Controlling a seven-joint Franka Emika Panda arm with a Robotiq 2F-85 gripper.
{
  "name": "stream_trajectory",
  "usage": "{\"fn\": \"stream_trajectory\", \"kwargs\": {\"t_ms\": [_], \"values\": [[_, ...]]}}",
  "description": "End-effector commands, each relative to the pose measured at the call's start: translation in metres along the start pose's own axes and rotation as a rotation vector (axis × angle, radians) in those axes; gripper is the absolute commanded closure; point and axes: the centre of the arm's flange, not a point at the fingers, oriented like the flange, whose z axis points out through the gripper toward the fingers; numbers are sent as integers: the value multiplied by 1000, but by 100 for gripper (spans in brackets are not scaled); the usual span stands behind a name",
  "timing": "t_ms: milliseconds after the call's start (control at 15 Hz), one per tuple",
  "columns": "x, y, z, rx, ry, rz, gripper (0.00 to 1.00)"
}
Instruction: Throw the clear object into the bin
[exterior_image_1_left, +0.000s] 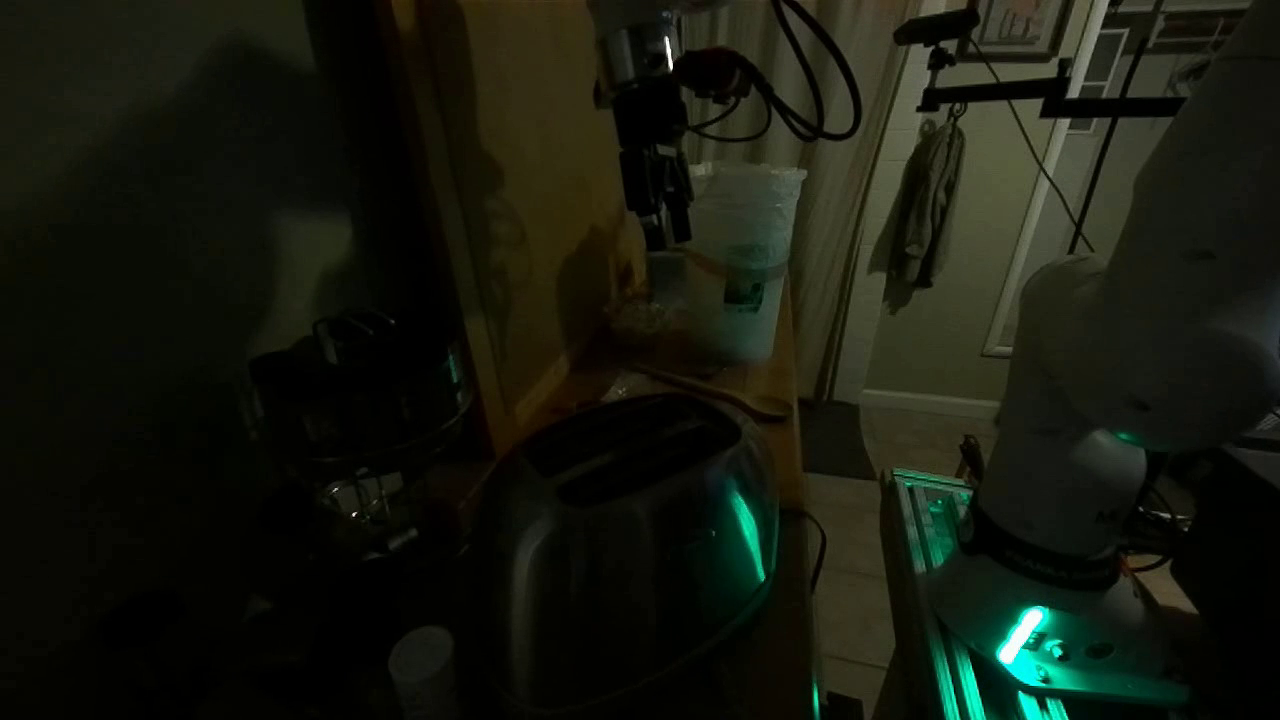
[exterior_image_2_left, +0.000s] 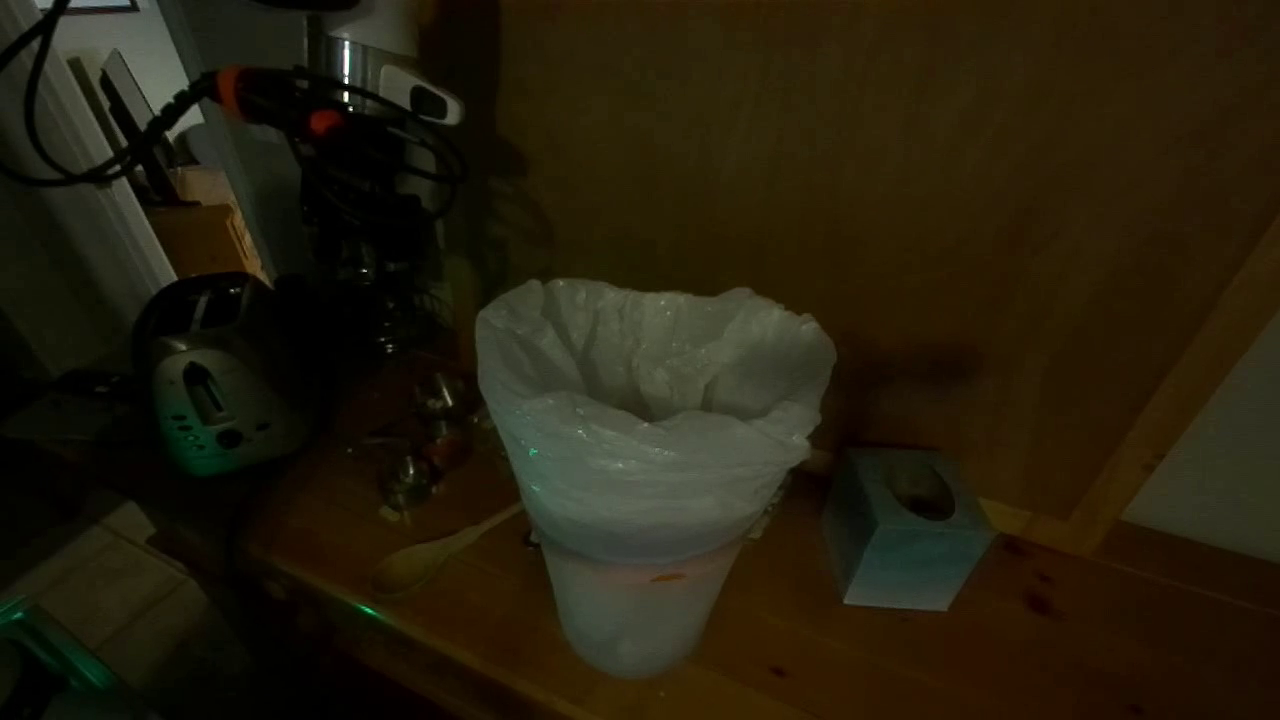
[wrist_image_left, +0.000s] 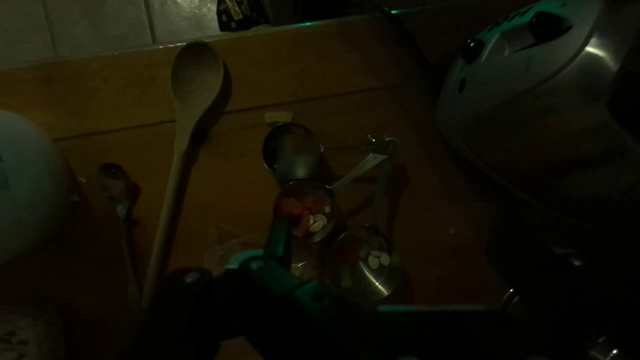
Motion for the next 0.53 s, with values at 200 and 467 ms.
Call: {"fn": "stream_trajectory", "kwargs": {"t_ms": [200,467], "values": [[0,0,0,0,0,0,0],[-3,3,-11,-64,66,-69,0]]}}
